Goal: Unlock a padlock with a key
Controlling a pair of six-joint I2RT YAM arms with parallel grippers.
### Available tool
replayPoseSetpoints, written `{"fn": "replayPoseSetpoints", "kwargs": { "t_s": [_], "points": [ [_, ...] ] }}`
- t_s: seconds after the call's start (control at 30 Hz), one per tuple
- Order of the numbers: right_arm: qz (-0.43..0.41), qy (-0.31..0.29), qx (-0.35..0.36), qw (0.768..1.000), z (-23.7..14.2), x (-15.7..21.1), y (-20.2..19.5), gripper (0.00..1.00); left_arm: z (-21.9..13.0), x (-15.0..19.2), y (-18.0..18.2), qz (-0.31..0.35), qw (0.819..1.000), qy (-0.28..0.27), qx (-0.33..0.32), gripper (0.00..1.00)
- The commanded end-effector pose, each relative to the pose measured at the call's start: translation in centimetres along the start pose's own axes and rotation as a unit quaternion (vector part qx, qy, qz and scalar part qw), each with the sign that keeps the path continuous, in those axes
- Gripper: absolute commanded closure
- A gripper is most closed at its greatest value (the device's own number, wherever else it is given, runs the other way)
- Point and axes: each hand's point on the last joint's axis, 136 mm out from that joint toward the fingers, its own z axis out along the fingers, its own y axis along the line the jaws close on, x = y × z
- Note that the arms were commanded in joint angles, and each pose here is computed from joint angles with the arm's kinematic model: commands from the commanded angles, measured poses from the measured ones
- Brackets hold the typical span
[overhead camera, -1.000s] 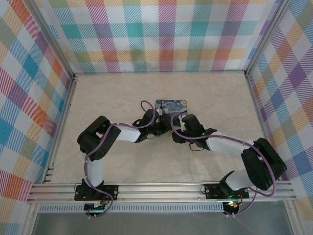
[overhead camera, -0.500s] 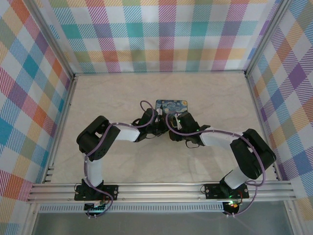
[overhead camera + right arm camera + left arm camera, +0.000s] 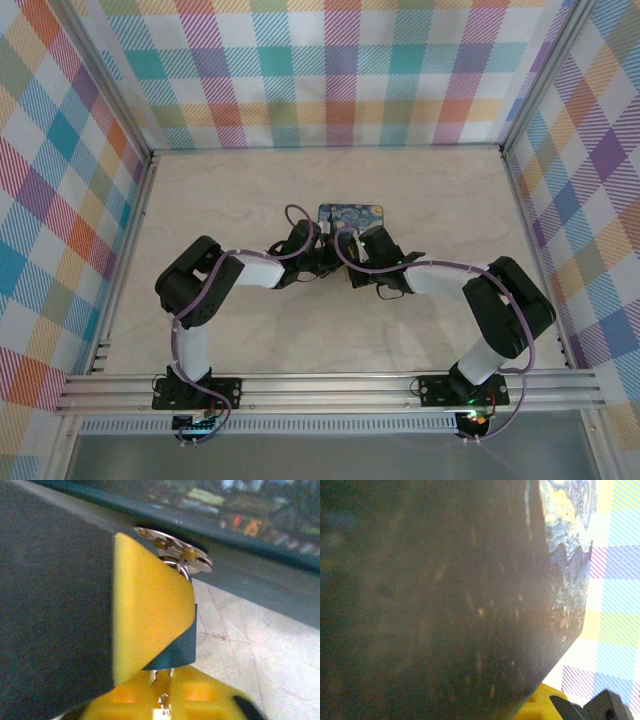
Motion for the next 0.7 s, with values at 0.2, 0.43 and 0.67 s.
{"fn": "replayPoseSetpoints", "kwargs": {
  "t_s": [0.2,0.43,0.67],
  "points": [
    [-0.011,-0.007,-0.030,0.999,0.3,-0.7,0.9,1.00,-0.8,0.1,0.2,-0.016,1.000,0.004,-0.004,1.00],
    [-0.021,-0.001,-0.057,0.998,0.3,-0.8,1.6,1.00,-0.7,1.1,1.2,-0.024,0.999,0.021,-0.003,1.00],
    [-0.030,-0.001,-0.053,0.998,-0.5,-1.6,1.4,1.00,-1.4,1.5,2.2,-0.033,0.999,0.020,-0.025,0.69]
  ]
}}
